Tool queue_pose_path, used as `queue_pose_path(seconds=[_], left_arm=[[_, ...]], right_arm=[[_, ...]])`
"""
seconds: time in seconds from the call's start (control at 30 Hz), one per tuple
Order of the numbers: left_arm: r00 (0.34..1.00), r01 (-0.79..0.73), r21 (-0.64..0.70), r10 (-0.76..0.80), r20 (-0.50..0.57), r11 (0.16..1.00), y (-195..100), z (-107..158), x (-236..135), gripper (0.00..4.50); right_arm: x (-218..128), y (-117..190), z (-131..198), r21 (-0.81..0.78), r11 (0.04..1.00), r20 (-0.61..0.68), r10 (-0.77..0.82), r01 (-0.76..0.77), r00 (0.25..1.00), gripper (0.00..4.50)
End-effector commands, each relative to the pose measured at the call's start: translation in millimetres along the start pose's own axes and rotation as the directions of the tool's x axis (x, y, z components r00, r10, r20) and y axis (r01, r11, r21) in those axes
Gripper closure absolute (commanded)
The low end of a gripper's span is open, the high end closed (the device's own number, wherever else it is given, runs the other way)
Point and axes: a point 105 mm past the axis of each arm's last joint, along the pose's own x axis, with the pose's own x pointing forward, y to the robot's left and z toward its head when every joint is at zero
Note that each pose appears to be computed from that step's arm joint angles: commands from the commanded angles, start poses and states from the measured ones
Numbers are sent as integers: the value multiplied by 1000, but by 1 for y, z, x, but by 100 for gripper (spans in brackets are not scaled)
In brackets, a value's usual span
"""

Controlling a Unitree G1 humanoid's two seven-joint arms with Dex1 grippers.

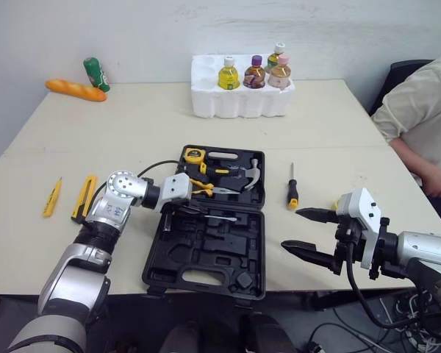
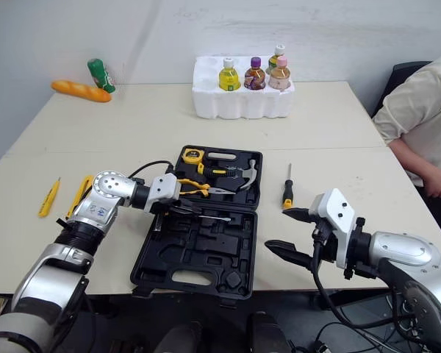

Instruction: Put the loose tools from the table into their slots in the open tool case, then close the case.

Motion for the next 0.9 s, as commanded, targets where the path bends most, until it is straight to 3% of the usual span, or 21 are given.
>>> queue_pose_path(seconds=[0.03, 0.07, 0.2, 0.33, 0.43, 0.53, 0.67, 0.83, 0.9], left_arm=[[996, -53, -124, 61, 59, 991, -2, -5, -15, 447], [989, -85, -151, 101, 103, 985, 2, 2, -24, 447], [935, -161, -317, 247, 255, 935, -2, 23, -68, 318], [851, -360, -455, 487, 198, 814, -20, 5, -114, 133], [716, -557, -545, 695, 68, 627, -36, -26, -161, 3], [583, -680, -577, 811, -49, 453, -58, -50, -201, 3], [308, -833, -542, 909, -280, 115, -106, -93, -270, 3], [74, -907, -401, 887, -456, -130, -149, -118, -329, 3], [23, -910, -370, 868, -496, -187, -158, -125, -341, 3]], right_arm=[[-4, -13, 4, -31, 997, 26, -67, 68, 997, 0], [-7, -18, 4, -38, 995, 24, -94, 95, 995, 0], [-31, -49, 0, -30, 978, 2, -208, 207, 978, 0], [-63, -77, -7, -10, 955, -47, -297, 297, 954, 0], [-94, -96, -17, 4, 922, -88, -386, 388, 918, 0], [-122, -112, -26, 16, 879, -119, -472, 477, 874, 0], [-163, -135, -42, 20, 791, -180, -598, 611, 781, 0], [-189, -156, -48, 24, 723, -189, -675, 690, 713, 0], [-190, -160, -48, 28, 717, -182, -682, 697, 709, 0]])
